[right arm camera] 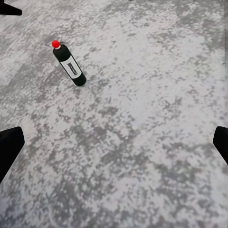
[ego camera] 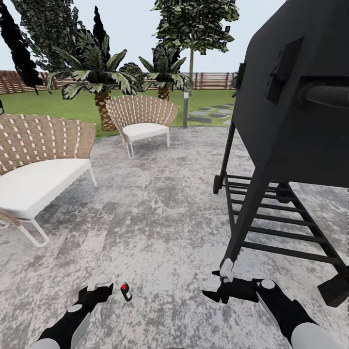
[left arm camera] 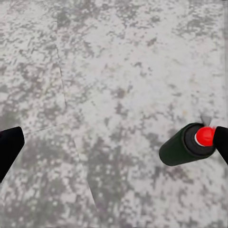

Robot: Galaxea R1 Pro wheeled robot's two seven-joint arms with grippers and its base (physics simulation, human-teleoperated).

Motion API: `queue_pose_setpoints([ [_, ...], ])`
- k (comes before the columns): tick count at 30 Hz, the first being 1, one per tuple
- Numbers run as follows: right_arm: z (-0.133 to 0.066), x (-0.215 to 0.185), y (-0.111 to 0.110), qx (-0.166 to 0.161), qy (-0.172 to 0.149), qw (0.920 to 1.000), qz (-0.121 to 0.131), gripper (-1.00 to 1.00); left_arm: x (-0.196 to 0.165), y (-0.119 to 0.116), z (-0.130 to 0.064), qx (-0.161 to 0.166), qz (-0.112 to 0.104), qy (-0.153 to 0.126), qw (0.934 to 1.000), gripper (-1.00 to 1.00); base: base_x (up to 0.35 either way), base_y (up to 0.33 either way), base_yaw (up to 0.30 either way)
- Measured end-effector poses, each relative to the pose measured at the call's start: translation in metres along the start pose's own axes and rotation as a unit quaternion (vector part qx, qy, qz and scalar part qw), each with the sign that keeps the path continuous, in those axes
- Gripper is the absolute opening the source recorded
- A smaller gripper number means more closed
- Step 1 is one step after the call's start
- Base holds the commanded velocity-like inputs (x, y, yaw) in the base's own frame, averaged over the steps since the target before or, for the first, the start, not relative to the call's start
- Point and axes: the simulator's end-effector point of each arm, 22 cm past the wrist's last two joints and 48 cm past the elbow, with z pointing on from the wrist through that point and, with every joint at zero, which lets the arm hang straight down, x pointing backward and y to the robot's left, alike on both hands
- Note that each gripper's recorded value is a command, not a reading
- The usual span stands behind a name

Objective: In the garden, pick up the pesticide atomizer on the floor and spray pesticide onto both trees until each tree trunk is fully covered.

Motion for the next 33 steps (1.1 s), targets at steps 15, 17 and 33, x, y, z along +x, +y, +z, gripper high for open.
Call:
queue_pose_setpoints([
  [15,-0.0012,-0.0017,-0.0005,0.001,-0.001,1.0000,-0.001,1.00,-0.0021,-0.0034,-0.0008,0.002,-0.001,-0.003,1.0000,1.00,0.000,0.005,-0.059],
  [17,-0.0015,-0.0026,-0.0005,0.001,-0.002,1.0000,-0.002,1.00,-0.0028,-0.0035,-0.0011,0.002,-0.001,-0.003,1.0000,1.00,0.000,0.000,-0.179],
  [33,0.0000,0.0014,-0.0012,0.001,0.000,1.0000,0.001,1.00,0.0019,-0.0044,0.0008,0.004,0.004,0.001,1.0000,1.00,0.000,0.000,-0.083],
])
